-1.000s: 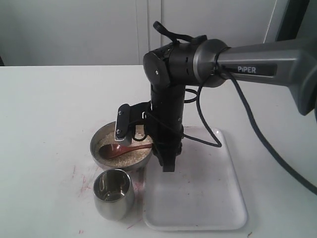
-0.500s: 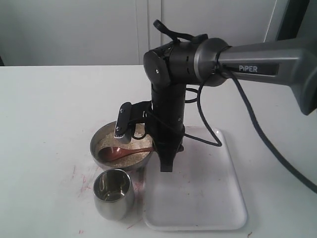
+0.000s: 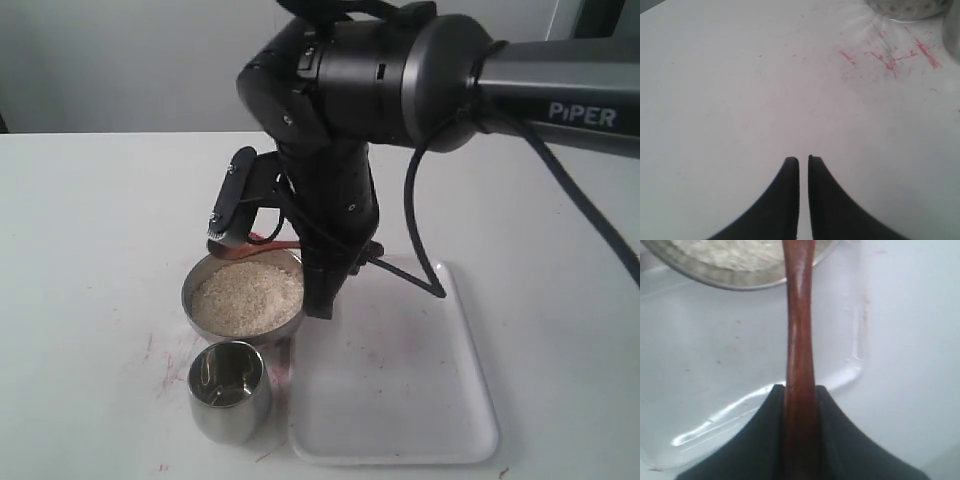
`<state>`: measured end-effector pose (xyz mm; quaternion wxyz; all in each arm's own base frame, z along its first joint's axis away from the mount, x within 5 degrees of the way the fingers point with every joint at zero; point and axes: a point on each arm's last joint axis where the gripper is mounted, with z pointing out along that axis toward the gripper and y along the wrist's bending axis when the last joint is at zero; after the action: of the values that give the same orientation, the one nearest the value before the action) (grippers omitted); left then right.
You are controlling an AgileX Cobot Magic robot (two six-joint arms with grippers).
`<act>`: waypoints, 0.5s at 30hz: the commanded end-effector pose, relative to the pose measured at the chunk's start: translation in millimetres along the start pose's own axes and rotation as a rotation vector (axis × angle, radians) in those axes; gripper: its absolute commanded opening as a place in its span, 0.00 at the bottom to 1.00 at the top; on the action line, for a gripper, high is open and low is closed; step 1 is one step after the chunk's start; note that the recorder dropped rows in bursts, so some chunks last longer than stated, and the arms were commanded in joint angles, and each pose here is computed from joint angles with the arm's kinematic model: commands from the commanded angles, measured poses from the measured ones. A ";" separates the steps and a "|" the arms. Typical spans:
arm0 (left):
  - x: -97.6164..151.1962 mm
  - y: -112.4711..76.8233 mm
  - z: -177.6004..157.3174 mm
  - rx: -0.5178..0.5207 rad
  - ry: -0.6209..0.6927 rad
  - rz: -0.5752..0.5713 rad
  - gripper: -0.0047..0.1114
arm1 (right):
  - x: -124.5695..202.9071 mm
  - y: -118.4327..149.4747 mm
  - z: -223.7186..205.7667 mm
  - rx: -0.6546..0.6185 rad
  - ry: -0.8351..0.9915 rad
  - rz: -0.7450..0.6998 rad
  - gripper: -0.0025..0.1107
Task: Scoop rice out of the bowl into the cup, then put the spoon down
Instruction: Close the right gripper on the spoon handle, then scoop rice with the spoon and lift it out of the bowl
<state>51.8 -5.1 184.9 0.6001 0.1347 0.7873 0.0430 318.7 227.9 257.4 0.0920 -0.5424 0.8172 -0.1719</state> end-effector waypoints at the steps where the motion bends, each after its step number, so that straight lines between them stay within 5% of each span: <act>1: 7.0 -2.2 0.9 0.021 0.054 -0.009 0.16 | -0.9 5.5 -15.1 0.275 0.053 -0.022 0.02; 7: 7.0 -2.2 0.9 0.021 0.054 -0.009 0.16 | 5.4 40.5 9.7 0.416 0.163 -0.151 0.02; 15: 7.0 -2.2 0.9 0.021 0.054 -0.009 0.16 | -7.5 43.5 23.6 0.460 -0.024 -0.232 0.02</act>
<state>51.8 -5.1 184.9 0.6002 0.1347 0.7873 0.0430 290.0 245.1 216.6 0.1824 -0.5960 0.6933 -0.3617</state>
